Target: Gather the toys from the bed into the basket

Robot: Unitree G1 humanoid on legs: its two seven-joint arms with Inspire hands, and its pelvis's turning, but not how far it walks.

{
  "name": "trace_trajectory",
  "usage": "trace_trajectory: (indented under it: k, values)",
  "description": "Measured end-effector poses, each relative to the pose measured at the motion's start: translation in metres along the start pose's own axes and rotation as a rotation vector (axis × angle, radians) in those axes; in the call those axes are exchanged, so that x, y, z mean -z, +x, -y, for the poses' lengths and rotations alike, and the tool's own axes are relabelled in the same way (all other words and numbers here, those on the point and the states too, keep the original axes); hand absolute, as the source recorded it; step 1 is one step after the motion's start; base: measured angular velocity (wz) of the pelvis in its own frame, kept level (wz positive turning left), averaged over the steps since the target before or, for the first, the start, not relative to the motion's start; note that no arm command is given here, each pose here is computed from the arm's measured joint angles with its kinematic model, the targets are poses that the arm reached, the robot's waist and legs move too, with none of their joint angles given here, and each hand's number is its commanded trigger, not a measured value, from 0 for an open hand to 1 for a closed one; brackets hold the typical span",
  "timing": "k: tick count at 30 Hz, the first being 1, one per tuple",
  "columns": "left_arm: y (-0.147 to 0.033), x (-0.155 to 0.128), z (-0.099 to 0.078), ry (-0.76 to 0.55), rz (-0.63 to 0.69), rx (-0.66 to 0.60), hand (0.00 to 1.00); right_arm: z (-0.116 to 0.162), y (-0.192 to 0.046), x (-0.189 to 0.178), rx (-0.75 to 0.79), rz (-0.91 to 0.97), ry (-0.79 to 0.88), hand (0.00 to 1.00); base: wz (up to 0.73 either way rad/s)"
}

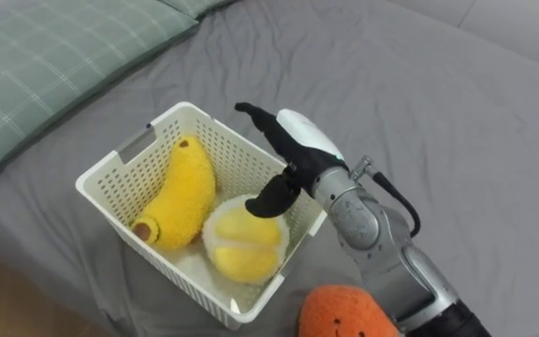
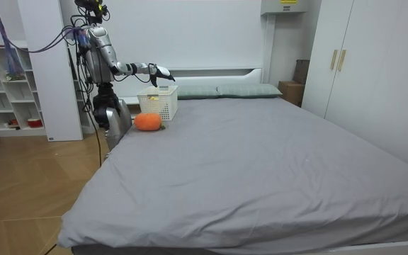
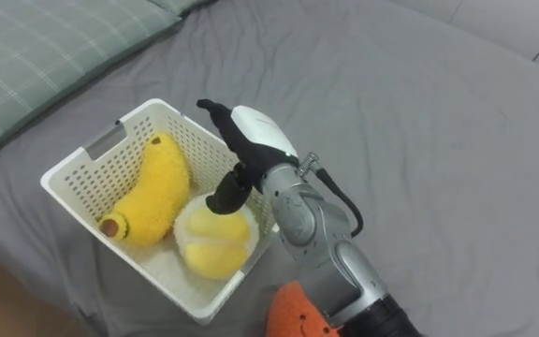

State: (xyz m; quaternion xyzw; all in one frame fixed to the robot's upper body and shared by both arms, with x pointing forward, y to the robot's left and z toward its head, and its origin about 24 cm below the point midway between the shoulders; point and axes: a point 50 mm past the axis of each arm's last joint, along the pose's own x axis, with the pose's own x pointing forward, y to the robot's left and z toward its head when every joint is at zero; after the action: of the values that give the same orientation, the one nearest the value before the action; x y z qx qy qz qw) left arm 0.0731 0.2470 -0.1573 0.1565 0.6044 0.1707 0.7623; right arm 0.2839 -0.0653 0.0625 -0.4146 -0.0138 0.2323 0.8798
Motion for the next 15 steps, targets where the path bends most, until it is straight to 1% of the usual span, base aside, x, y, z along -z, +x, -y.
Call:
trace_trajectory:
  k: [3, 8, 10, 12, 15]
  values:
    - [0.000, 0.000, 0.000, -0.001, 0.003, 0.000, 0.00, 0.004, -0.001, 0.002, 0.017, -0.001, -0.003, 0.00, 0.00]
    - [0.000, 0.001, -0.001, -0.002, 0.006, -0.002, 0.00, 0.015, -0.001, 0.007, 0.086, -0.008, 0.023, 0.00, 0.00]
    - [0.000, 0.007, -0.002, -0.004, -0.007, -0.002, 0.00, 0.019, -0.002, 0.013, 0.114, -0.012, 0.096, 0.00, -0.02]
    - [0.000, 0.014, -0.005, -0.022, -0.026, -0.011, 0.00, 0.024, -0.003, 0.018, 0.128, -0.016, 0.118, 0.00, -0.06]
    - [0.000, 0.025, -0.009, -0.062, -0.068, -0.027, 0.00, 0.038, -0.009, 0.030, 0.175, -0.038, 0.112, 0.00, -0.21]
